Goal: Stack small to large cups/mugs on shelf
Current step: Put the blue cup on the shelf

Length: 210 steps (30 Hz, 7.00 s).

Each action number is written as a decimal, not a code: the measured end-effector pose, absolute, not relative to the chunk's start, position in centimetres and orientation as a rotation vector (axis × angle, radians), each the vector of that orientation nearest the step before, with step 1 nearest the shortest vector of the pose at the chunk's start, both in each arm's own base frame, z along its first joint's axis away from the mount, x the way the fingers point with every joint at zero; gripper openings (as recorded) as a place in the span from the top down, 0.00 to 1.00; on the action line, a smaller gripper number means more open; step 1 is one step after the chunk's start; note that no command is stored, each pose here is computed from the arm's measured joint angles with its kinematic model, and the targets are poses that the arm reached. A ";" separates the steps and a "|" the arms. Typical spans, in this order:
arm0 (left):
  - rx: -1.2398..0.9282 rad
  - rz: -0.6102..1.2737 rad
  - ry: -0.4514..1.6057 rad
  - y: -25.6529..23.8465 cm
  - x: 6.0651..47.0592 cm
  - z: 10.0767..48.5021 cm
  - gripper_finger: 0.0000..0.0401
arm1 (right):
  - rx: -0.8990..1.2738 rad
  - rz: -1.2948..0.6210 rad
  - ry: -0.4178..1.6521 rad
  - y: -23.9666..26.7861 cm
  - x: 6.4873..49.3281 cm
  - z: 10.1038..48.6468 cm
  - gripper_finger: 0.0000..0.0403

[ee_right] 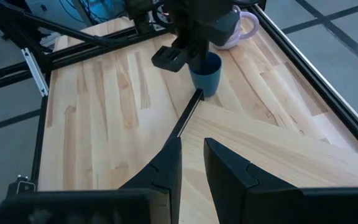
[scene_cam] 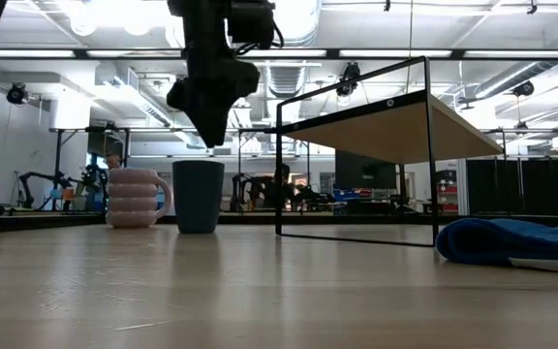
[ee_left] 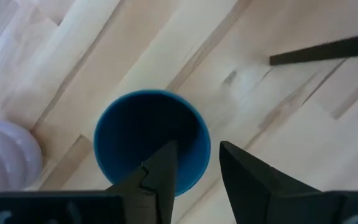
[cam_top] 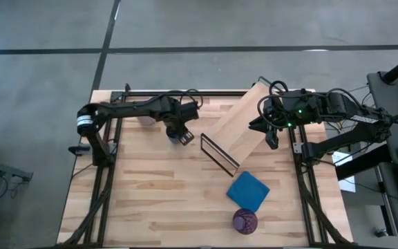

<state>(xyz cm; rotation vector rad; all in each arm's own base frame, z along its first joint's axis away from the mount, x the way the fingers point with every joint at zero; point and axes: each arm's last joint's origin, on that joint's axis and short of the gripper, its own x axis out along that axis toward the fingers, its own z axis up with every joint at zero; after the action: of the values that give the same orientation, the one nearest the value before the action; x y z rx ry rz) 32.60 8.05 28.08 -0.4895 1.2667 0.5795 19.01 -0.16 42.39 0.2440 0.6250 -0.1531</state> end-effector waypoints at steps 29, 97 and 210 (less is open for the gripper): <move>-0.549 0.596 1.302 8.2 34.2 25.6 0.73 | 0.245 -0.153 0.624 -0.2 19.0 42.4 0.84; -0.396 0.551 1.405 7.2 34.5 26.0 0.70 | 0.203 -0.141 0.643 -0.2 19.2 42.0 0.84; 0.142 -0.071 0.994 2.1 40.8 38.0 1.00 | 0.584 -0.532 0.633 0.1 20.8 33.8 0.84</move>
<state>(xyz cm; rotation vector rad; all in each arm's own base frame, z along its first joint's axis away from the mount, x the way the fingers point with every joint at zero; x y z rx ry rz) 40.81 2.09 37.98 0.1415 0.9939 -0.0713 20.83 0.12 33.82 0.5840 0.6327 -0.5317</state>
